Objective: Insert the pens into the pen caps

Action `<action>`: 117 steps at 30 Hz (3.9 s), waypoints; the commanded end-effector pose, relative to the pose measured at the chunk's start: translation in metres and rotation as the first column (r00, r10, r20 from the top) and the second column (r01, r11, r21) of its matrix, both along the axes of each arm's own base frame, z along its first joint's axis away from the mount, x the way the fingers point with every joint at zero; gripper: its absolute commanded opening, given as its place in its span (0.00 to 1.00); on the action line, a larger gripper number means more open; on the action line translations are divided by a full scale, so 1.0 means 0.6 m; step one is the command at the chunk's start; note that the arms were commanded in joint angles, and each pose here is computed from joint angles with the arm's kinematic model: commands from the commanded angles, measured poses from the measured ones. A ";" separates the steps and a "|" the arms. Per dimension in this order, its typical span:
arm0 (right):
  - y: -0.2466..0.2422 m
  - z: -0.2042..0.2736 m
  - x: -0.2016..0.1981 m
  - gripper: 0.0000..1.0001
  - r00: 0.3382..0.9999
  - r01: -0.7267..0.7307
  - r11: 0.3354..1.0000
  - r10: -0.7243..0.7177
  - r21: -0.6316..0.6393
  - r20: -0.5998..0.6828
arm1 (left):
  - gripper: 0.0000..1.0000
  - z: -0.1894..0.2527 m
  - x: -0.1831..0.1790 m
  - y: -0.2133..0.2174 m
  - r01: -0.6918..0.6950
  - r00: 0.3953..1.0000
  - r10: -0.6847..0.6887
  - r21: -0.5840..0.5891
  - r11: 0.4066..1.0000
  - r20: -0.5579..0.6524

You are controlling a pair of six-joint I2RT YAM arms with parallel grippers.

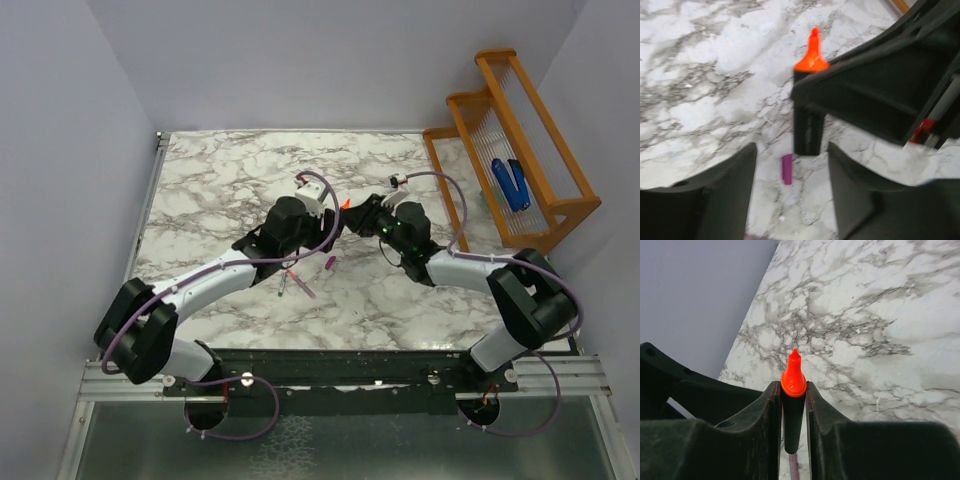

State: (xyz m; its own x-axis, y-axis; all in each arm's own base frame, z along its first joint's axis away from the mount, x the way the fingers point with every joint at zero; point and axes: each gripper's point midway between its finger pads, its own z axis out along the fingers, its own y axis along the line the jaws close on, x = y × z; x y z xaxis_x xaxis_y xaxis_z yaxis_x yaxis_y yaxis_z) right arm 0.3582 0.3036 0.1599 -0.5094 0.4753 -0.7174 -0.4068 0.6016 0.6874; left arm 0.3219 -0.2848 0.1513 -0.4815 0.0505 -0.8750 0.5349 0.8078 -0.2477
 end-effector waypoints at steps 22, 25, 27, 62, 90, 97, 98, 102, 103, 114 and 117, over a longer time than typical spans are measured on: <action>-0.162 0.088 -0.001 0.01 0.968 0.175 0.943 -0.112 -0.284 0.226 | 0.90 -0.102 -0.045 0.287 -0.553 0.625 0.516 0.134 0.822 -0.587; -0.162 0.086 -0.003 0.00 0.968 0.175 0.943 -0.112 -0.283 0.225 | 0.92 -0.078 -0.050 0.256 -0.623 0.592 0.463 -0.011 0.782 -0.660; -0.161 0.085 -0.004 0.00 0.968 0.172 0.945 -0.110 -0.279 0.224 | 0.93 -0.062 -0.051 0.235 -0.670 0.572 0.420 -0.105 0.735 -0.704; -0.175 0.084 -0.005 0.00 0.964 0.204 0.933 -0.139 -0.298 0.225 | 0.99 -0.136 -0.023 0.270 -0.977 0.133 0.587 -0.004 0.215 -0.799; -0.177 0.074 -0.005 0.00 0.965 0.207 0.930 -0.142 -0.305 0.221 | 0.99 -0.164 -0.003 0.319 -0.997 0.049 0.671 0.007 0.080 -0.740; -0.177 0.075 -0.006 0.01 0.964 0.207 0.930 -0.142 -0.304 0.223 | 0.99 -0.156 0.021 0.330 -0.996 0.067 0.704 -0.006 0.088 -0.707; -0.177 0.074 -0.006 0.01 0.965 0.207 0.930 -0.142 -0.305 0.222 | 0.99 -0.155 0.025 0.330 -0.996 0.070 0.706 -0.008 0.090 -0.704; -0.178 0.075 -0.006 0.01 0.964 0.208 0.929 -0.143 -0.305 0.223 | 0.98 -0.154 0.042 0.324 -0.995 0.082 0.706 -0.014 0.101 -0.704; -0.178 0.076 -0.006 0.00 0.964 0.207 0.929 -0.142 -0.305 0.224 | 0.98 -0.154 0.046 0.321 -0.994 0.086 0.702 -0.015 0.106 -0.707; -0.178 0.074 -0.006 0.00 0.964 0.208 0.928 -0.142 -0.308 0.224 | 0.98 -0.167 0.089 0.295 -0.986 0.136 0.686 -0.027 0.167 -0.715; -0.178 0.073 -0.006 0.01 0.965 0.207 0.928 -0.141 -0.310 0.222 | 0.97 -0.162 0.116 0.286 -0.981 0.168 0.681 -0.052 0.188 -0.712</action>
State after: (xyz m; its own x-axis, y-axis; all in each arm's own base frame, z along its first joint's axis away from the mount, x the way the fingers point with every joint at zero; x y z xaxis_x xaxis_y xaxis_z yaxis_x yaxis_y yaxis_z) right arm 0.3556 0.2013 0.2078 -0.2836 0.2834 -0.9161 -0.3937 0.8367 0.3807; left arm 0.3668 -0.1051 0.0475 -0.2063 -0.9378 -0.2792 -0.7604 0.3332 -0.5574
